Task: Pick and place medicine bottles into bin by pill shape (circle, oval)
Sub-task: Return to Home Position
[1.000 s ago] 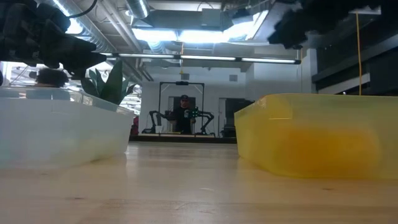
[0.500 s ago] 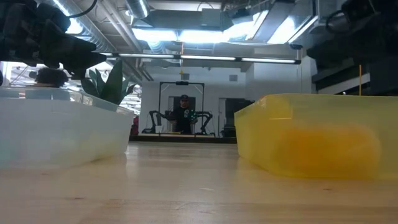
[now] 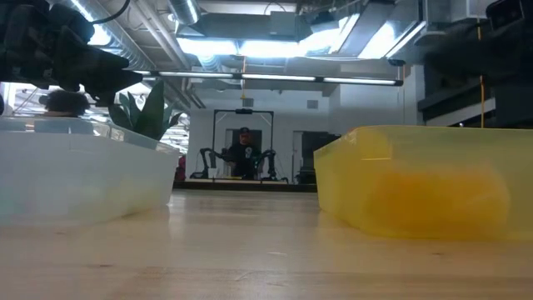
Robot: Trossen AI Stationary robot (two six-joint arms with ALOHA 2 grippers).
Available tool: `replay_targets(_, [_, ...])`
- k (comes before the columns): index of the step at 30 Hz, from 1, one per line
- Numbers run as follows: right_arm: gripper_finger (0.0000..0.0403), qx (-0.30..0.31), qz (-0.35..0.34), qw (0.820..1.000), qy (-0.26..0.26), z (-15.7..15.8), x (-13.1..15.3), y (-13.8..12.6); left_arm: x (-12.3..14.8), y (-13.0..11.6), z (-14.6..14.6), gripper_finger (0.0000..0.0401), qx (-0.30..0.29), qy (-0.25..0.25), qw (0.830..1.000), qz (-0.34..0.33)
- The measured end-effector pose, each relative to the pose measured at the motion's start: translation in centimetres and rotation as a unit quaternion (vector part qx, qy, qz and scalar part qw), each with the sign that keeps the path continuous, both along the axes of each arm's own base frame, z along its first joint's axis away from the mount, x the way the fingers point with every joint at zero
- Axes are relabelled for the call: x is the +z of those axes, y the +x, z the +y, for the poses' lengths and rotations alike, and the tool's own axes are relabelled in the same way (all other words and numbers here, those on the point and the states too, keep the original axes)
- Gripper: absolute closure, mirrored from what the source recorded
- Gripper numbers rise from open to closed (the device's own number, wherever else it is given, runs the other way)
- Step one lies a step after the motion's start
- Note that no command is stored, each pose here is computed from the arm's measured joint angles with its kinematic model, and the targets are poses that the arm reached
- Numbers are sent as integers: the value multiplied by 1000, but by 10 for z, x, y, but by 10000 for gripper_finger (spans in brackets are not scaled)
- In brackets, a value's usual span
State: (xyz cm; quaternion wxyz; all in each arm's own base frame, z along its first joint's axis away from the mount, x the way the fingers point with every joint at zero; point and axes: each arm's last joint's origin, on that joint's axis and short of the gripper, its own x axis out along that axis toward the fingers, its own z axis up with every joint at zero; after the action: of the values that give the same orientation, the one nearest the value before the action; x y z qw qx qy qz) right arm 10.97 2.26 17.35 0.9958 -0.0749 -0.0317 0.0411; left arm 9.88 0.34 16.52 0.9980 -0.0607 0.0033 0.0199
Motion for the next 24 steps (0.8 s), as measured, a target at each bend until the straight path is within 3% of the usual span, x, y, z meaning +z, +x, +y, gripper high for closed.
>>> replay_targets(6, [247, 25, 19, 999, -34, -4, -6, -8, 0, 0, 0, 211, 0, 0, 1000, 0])
replay_targets(15, [247, 8, 11, 1000, 22, -9, -4, -13, 0, 0, 0, 211, 0, 0, 1000, 0])
replay_targets(24, [247, 8, 12, 1000, 21, -9, -5, -13, 0, 0, 0, 211, 0, 0, 1000, 0])
